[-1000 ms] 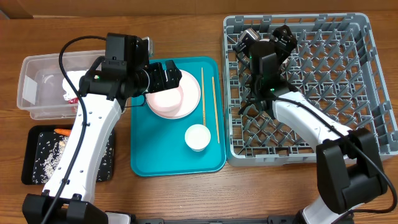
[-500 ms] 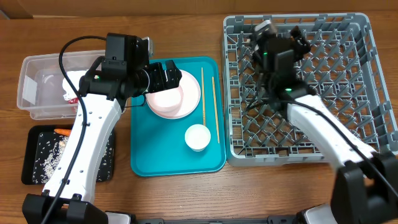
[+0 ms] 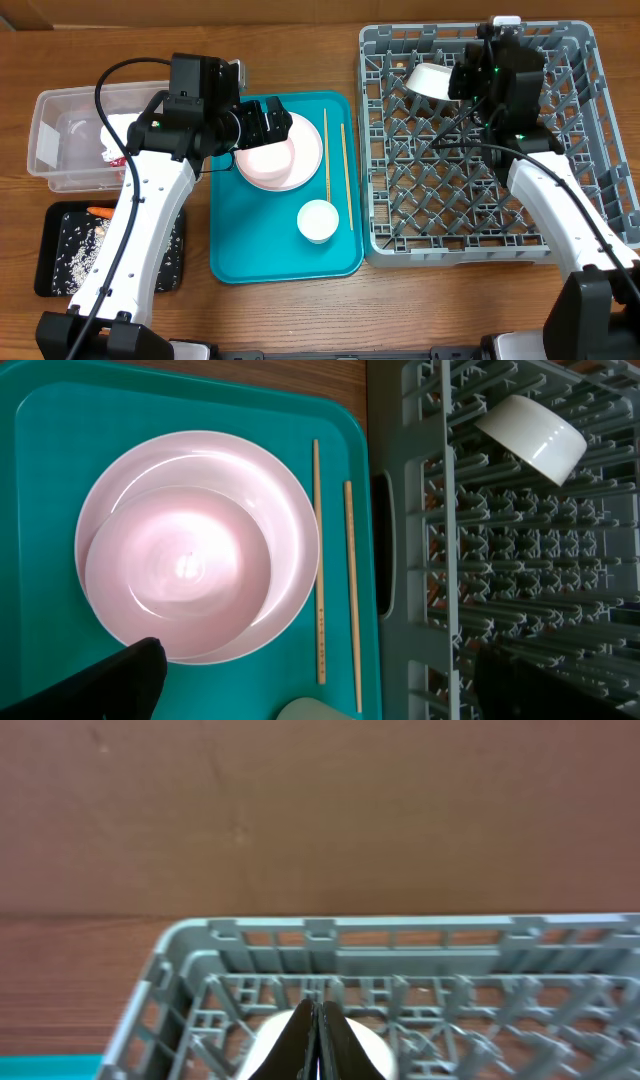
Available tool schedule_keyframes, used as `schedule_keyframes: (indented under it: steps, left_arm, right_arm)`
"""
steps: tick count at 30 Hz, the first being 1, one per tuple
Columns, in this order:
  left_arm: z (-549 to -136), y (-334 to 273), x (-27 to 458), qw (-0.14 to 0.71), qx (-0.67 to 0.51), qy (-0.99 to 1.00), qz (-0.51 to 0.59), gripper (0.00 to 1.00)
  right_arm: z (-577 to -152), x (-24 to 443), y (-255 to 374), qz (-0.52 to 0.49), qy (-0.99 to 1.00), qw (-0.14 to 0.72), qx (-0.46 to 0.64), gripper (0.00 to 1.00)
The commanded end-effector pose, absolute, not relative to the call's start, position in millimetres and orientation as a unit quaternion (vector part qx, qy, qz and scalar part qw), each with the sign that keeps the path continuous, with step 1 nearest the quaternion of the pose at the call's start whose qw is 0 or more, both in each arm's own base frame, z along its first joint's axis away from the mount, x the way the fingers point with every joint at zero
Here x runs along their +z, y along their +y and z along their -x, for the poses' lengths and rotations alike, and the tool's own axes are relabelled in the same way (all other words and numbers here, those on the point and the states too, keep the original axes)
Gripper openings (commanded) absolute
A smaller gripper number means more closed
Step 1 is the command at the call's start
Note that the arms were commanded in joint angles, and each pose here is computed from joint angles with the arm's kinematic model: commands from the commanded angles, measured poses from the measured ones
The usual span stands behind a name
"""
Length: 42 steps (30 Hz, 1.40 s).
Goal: Sort waste into correct bins and load items into the dishwasher
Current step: 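Lower the white bowl upside down into the rack's upper area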
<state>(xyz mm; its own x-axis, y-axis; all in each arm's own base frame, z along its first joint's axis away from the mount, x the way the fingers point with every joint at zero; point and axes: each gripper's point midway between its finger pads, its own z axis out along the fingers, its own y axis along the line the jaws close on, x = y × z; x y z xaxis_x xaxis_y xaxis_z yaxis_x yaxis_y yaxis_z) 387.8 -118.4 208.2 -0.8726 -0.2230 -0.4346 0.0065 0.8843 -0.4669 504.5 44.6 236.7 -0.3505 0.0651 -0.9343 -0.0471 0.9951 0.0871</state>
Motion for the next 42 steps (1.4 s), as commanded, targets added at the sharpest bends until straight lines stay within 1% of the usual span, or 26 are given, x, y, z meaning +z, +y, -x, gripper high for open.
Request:
schedule_keyframes:
  steps: [1, 4, 7, 12, 17, 23, 26, 29, 37, 40, 42]
  left_arm:
    - [-391, -117, 220, 0.262, -0.233, 0.935, 0.054, 1.0]
    - [-391, -117, 220, 0.262, -0.233, 0.935, 0.055, 1.0]
    - [-391, -117, 220, 0.262, -0.233, 0.935, 0.055, 1.0]
    - [-391, -117, 220, 0.262, -0.233, 0.935, 0.055, 1.0]
    - [-391, -117, 220, 0.262, -0.233, 0.935, 0.054, 1.0]
    - [-391, -117, 220, 0.262, -0.233, 0.935, 0.054, 1.0]
    - [-391, -117, 220, 0.262, -0.233, 0.935, 0.054, 1.0]
    - [-391, -117, 220, 0.262, -0.233, 0.935, 0.054, 1.0]
    - [-391, -117, 220, 0.262, -0.233, 0.935, 0.055, 1.0]
    - [-391, -117, 220, 0.262, -0.233, 0.935, 0.054, 1.0]
    - [-391, -117, 220, 0.262, -0.233, 0.935, 0.055, 1.0]
  right_arm:
    - [-516, 217, 54, -0.014, 0.826, 0.557, 0.083, 0.04]
    - [-530, 192, 54, -0.015, 0.829, 0.553, 0.082, 0.04]
    - [-541, 179, 55, -0.015, 0.825, 0.559, 0.082, 0.04]
    - [-554, 172, 55, -0.014, 0.811, 0.578, 0.084, 0.04]
    - [-552, 166, 55, -0.015, 0.818, 0.569, 0.083, 0.04]
    - [-539, 136, 54, -0.035, 0.854, 0.512, 0.089, 0.04]
    - [-535, 129, 54, -0.05, 0.862, 0.495, 0.097, 0.04]
    - [-529, 125, 61, -0.042, 0.87, 0.479, 0.109, 0.04]
    - [-516, 137, 66, -0.034, 0.876, 0.465, 0.124, 0.04]
    - [-510, 155, 65, -0.033, 0.872, 0.472, 0.125, 0.04]
    - [-505, 179, 64, -0.032, 0.863, 0.488, 0.127, 0.04]
